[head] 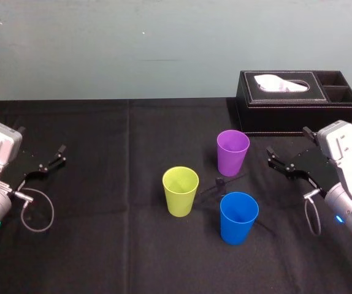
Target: Stack the three plastic cups sequentially using one hand.
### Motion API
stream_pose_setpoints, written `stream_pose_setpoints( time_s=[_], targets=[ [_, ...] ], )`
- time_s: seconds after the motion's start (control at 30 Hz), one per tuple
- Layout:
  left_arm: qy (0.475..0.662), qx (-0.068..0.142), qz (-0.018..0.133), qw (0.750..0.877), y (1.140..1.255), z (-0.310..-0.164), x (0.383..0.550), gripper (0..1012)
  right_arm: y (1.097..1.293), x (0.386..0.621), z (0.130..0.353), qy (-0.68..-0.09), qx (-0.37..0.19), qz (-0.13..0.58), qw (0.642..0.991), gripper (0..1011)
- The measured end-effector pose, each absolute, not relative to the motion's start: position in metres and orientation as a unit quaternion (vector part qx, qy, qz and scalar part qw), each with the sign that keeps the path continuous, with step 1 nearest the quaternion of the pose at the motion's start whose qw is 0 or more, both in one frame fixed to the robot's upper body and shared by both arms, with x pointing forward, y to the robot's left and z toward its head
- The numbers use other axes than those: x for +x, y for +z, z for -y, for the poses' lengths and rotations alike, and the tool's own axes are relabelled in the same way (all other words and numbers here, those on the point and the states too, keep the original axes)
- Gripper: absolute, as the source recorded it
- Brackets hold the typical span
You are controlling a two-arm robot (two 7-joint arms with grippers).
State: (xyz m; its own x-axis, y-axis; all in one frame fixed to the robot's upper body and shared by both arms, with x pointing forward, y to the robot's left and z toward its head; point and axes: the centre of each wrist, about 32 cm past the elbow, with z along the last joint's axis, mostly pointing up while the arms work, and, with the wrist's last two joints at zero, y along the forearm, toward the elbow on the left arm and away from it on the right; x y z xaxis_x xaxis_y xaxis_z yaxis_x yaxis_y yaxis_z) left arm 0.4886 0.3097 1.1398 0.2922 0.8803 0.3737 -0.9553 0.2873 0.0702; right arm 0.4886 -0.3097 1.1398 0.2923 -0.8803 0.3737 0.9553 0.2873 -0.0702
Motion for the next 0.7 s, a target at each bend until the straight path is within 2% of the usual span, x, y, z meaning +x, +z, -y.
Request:
stream_pose_setpoints(
  time_s=[0.7],
  targets=[
    [0.580, 0.141, 0.132, 0.791, 1.1398, -0.3097, 0.4886, 1010, 1.1398, 0.4886, 0.3097, -0.580, -0.141, 0.132, 0.791, 1003]
  ],
)
